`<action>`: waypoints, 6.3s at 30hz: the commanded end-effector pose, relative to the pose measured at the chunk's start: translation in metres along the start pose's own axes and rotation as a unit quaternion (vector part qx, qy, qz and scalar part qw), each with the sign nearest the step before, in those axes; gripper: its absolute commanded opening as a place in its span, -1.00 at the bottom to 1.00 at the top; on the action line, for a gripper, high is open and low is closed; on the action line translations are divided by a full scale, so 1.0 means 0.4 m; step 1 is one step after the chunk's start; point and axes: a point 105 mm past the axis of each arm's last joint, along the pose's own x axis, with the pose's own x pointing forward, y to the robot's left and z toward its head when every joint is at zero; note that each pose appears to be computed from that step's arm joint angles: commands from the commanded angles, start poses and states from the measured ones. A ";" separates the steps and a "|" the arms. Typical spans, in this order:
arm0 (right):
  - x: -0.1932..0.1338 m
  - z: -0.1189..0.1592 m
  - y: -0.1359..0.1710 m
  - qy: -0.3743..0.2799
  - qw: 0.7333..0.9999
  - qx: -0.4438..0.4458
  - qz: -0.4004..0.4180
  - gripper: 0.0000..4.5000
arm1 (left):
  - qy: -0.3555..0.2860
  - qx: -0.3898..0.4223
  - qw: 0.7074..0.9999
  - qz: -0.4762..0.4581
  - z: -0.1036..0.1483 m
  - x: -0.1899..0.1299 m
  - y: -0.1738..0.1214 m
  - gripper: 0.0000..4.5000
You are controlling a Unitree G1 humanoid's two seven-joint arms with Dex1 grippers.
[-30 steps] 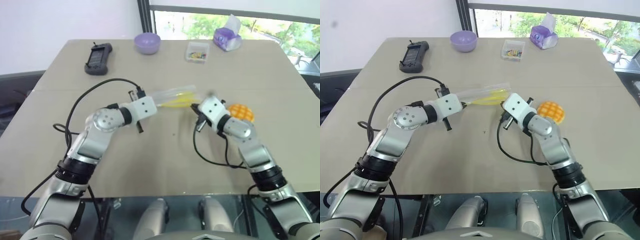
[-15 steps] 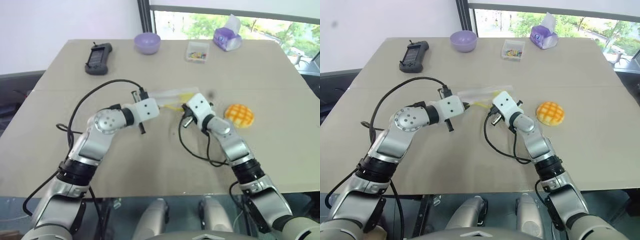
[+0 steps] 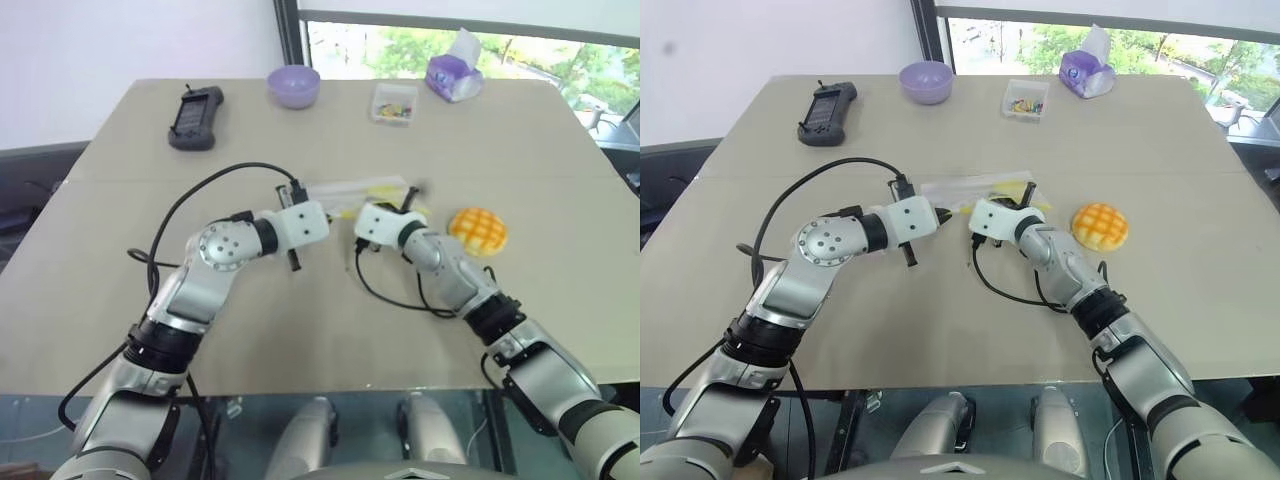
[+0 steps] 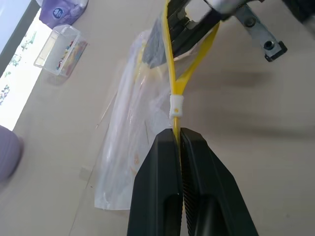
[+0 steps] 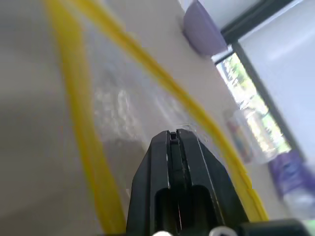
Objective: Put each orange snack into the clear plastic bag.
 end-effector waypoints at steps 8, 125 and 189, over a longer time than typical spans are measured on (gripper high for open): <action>0.006 0.016 -0.018 -0.026 0.998 -0.054 0.003 0.97 | 0.002 -0.001 1.000 0.029 0.012 -0.010 0.036 -1.00; -0.068 0.033 -0.096 -0.079 0.845 0.526 0.049 -0.42 | -0.155 0.071 0.985 0.001 0.100 -0.003 -0.001 -1.00; -0.117 -0.048 -0.067 -0.037 0.971 0.223 0.079 0.52 | -0.155 -0.259 0.950 0.082 0.011 -0.045 0.155 -1.00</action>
